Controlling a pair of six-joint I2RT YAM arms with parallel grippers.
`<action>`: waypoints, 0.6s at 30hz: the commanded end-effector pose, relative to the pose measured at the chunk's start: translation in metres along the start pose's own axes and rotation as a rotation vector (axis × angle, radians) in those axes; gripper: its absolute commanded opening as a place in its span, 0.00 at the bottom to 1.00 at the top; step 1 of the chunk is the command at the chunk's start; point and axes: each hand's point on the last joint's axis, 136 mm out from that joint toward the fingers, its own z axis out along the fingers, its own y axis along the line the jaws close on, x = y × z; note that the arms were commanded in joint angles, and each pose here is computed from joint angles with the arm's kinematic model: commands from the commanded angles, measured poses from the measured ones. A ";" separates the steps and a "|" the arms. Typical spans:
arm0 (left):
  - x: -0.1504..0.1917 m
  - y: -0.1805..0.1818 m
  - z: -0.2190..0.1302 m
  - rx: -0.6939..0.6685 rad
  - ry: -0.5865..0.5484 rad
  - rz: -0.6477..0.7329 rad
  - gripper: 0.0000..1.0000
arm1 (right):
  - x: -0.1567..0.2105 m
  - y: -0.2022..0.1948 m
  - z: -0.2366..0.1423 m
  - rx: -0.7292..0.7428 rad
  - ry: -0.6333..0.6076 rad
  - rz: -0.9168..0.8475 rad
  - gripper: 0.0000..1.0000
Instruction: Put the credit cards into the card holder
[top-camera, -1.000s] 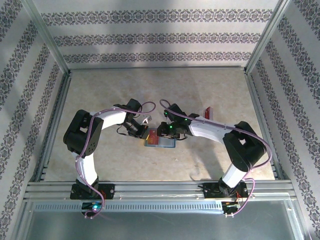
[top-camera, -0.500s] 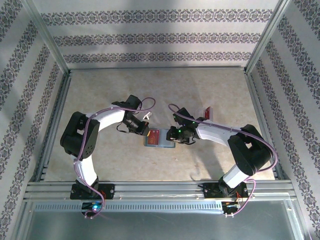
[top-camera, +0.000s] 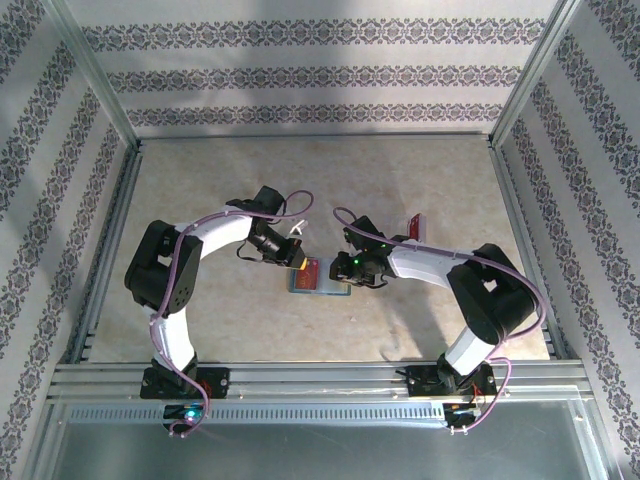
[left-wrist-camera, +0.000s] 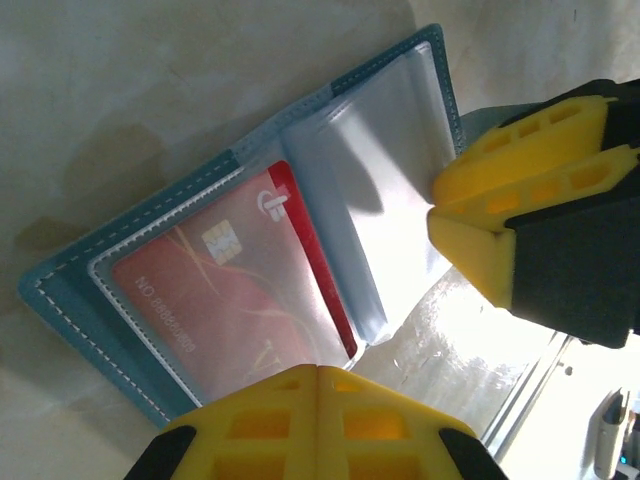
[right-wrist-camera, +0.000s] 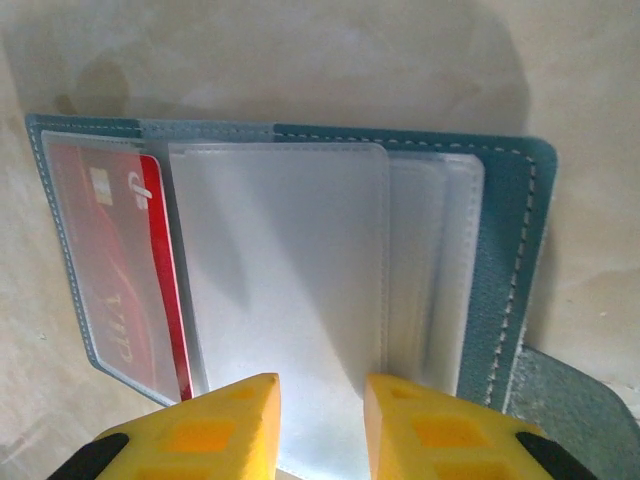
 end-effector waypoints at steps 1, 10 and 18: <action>0.000 -0.006 0.006 0.044 0.025 -0.029 0.00 | 0.007 0.005 0.007 -0.016 0.026 0.000 0.29; 0.001 -0.012 0.021 0.067 0.067 -0.031 0.00 | 0.007 0.013 0.010 -0.050 0.022 -0.002 0.29; -0.001 -0.033 0.033 0.152 0.107 -0.026 0.00 | 0.009 0.009 0.015 -0.057 0.027 0.009 0.28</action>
